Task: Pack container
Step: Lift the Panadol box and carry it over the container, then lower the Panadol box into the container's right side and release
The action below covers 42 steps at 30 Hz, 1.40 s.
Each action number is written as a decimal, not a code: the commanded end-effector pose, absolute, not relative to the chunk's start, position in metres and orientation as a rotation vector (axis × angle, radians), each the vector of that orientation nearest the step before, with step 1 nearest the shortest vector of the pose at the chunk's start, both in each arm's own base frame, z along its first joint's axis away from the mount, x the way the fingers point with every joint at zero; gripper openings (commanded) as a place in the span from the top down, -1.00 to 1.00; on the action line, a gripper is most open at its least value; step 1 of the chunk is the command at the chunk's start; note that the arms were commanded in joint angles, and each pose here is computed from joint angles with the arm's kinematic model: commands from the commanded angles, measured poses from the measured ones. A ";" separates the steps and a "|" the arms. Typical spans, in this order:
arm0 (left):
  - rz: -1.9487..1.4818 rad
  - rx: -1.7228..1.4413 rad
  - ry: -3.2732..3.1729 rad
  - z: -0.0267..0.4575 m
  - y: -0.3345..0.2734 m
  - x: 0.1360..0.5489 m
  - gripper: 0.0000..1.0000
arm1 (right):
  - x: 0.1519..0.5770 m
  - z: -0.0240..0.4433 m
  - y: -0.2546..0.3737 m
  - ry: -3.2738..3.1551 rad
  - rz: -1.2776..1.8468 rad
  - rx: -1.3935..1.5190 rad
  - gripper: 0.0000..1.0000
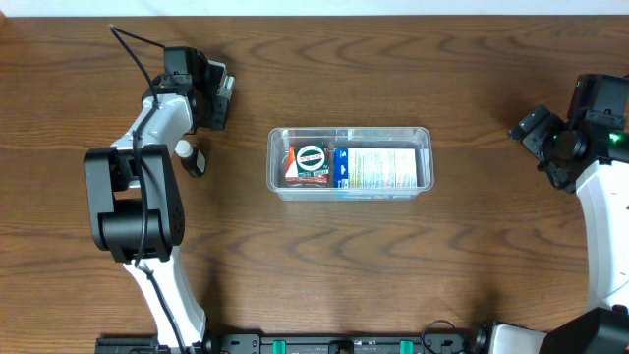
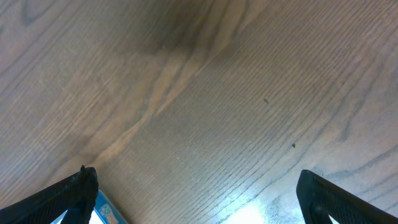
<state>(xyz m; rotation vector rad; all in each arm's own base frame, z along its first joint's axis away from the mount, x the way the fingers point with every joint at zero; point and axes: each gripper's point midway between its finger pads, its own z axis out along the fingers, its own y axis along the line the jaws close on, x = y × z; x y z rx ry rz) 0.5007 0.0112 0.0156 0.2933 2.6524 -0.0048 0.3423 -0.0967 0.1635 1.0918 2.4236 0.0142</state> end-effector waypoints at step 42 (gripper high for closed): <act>-0.124 1.827 2.029 0.108 -0.304 0.319 0.21 | 0.342 0.165 -0.101 2.410 0.010 1.114 -0.98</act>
